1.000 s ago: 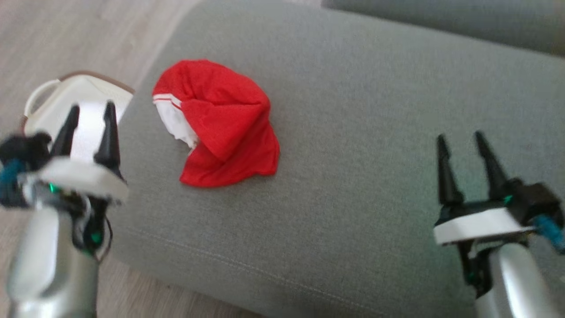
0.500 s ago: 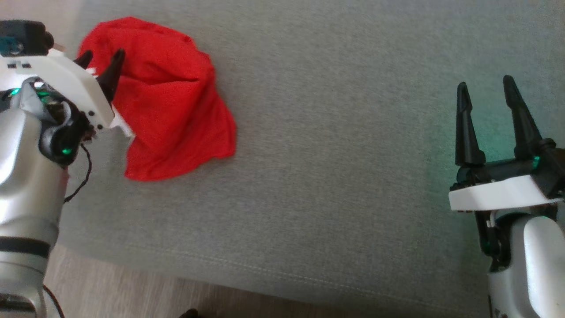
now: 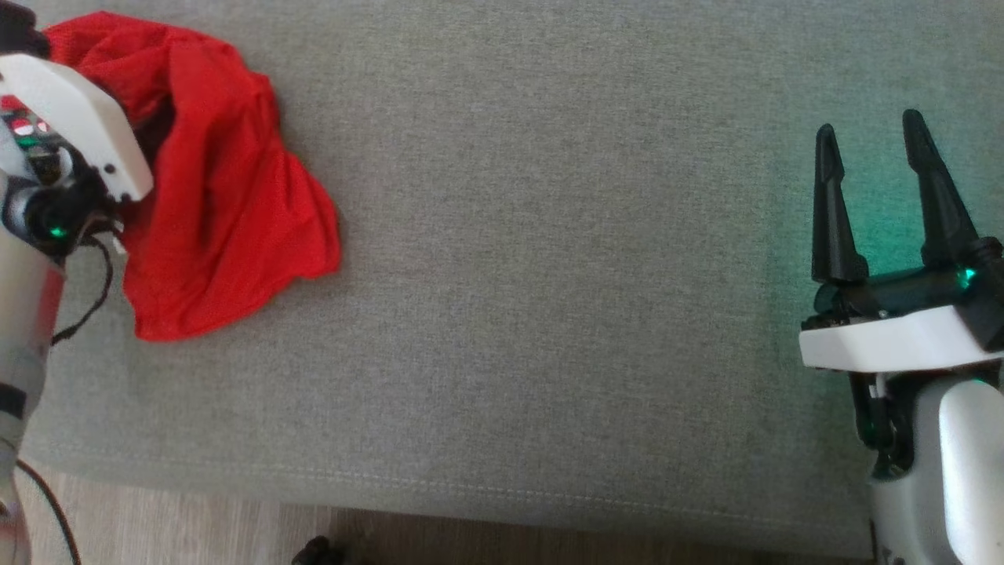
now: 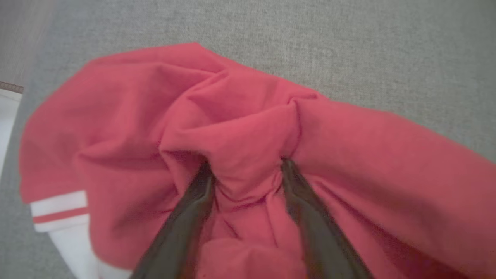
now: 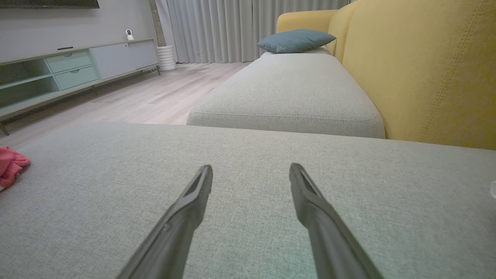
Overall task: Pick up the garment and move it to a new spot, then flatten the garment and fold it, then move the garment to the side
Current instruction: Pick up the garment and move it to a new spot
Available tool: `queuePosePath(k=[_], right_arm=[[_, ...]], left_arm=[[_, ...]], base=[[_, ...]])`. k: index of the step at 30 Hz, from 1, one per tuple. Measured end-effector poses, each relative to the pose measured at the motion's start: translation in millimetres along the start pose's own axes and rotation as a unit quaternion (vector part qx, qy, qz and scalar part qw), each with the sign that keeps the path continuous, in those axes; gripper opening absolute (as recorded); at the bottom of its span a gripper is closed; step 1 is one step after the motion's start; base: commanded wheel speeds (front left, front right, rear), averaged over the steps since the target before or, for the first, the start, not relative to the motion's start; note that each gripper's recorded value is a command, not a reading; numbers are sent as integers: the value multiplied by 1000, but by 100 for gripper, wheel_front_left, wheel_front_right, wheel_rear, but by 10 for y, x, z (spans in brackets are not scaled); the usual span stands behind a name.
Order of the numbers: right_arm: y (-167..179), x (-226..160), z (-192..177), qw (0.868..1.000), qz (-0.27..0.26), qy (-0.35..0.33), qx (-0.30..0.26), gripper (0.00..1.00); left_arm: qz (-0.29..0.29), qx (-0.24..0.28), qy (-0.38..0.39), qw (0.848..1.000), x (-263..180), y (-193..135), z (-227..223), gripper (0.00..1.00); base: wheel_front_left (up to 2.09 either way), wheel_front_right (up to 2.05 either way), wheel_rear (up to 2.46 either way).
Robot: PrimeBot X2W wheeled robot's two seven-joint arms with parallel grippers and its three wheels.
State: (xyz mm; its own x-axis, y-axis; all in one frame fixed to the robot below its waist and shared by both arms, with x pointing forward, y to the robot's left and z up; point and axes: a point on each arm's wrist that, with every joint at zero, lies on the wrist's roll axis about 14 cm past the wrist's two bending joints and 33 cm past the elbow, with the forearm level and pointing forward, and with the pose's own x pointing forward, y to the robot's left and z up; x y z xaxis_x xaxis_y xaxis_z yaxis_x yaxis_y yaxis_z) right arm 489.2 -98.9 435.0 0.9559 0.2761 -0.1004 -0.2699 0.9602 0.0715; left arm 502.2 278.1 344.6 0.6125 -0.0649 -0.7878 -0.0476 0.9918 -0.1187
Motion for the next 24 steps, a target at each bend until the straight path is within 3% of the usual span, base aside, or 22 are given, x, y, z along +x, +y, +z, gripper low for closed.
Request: queuePosePath(k=[1,6,12,16,24], right_arm=[[-11,0,-1,1000,-1,0,0,100],[-13,11,55,1000,-2,-8,1,100],[-1,-65,183,999,-4,-28,18,100],[5,-151,310,999,-6,-46,27,100],[24,-394,682,995,-12,-95,34,100]], left_arm=[[1,1,6,1000,11,10,-2,0],[2,-4,-19,1000,-24,13,75,0],[-7,0,-153,988,-289,-63,565,0],[-33,1,-260,965,-637,-240,1025,0],[-100,-8,-418,903,-1480,-786,1639,0]], base=[[0,0,0],[0,0,0],[0,0,0],[0,0,0],[0,0,0]])
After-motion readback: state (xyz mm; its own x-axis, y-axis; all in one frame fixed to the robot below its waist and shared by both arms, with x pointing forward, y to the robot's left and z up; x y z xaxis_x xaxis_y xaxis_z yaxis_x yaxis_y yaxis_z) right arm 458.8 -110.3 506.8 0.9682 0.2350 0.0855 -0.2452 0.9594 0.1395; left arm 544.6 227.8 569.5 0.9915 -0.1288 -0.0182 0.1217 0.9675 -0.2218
